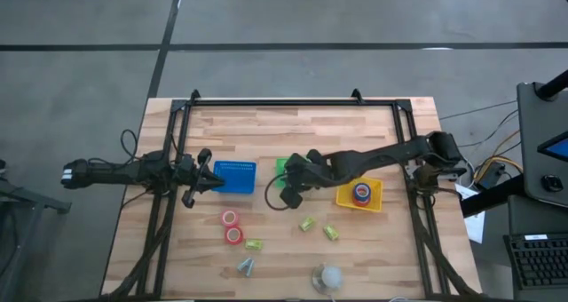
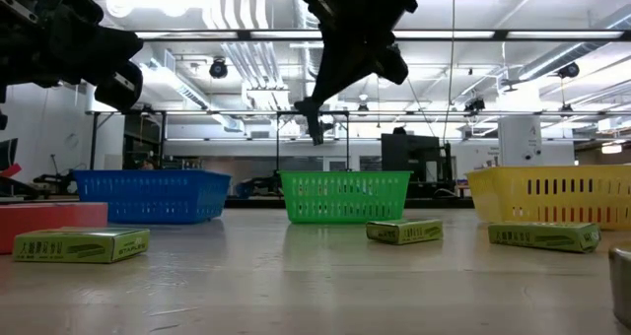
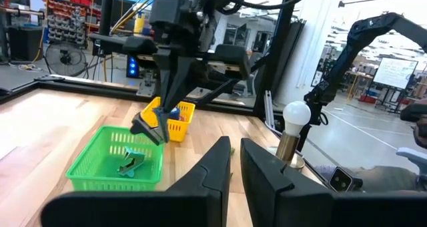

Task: Pick and place Stapler, Stapler remover, tape
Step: Put the black staple remover into the green bin

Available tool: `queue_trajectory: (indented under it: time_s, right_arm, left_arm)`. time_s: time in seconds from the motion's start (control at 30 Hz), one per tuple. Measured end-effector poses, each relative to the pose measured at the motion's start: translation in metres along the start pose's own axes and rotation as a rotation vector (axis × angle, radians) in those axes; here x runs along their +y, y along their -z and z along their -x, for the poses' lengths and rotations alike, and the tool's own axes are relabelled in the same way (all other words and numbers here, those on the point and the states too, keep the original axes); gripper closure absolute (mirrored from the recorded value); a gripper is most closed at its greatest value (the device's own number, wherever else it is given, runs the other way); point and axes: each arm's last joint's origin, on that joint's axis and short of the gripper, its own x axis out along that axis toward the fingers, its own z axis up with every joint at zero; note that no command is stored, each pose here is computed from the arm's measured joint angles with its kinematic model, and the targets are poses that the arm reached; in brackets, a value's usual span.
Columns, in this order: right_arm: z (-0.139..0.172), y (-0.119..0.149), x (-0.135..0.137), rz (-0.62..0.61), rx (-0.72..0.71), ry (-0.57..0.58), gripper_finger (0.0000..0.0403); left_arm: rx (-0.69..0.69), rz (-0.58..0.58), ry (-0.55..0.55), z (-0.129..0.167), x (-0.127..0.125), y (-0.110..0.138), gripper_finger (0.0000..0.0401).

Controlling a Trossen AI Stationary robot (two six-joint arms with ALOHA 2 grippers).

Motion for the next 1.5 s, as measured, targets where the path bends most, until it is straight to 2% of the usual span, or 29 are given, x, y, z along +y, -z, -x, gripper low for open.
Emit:
queue_trajectory:
  time_s: [0.23,0.5,1.13,1.3,1.5]
  right_arm:
    - [-0.018,-0.007,-0.017,-0.033,0.018,0.054,0.0395]
    - [-0.05,-0.001,-0.028,-0.013,0.103,0.102,0.0395]
    - [-0.073,0.009,-0.03,0.02,0.154,0.138,0.0394]
    - [-0.069,0.005,-0.029,0.017,0.138,0.129,0.0365]
    - [-0.068,0.004,-0.028,0.018,0.133,0.124,0.0296]
  left_arm:
    - [0.0,0.0,0.0,0.0,0.0,0.0,0.0359]
    - [-0.003,0.0,0.001,0.0,0.0,0.0,0.0359]
    - [0.001,0.0,0.0,0.0,0.0,0.0,0.0359]
    - [0.001,0.0,0.0,0.0,0.0,0.0,0.0359]
    - [0.001,0.0,0.0,0.0,0.0,0.0,0.0359]
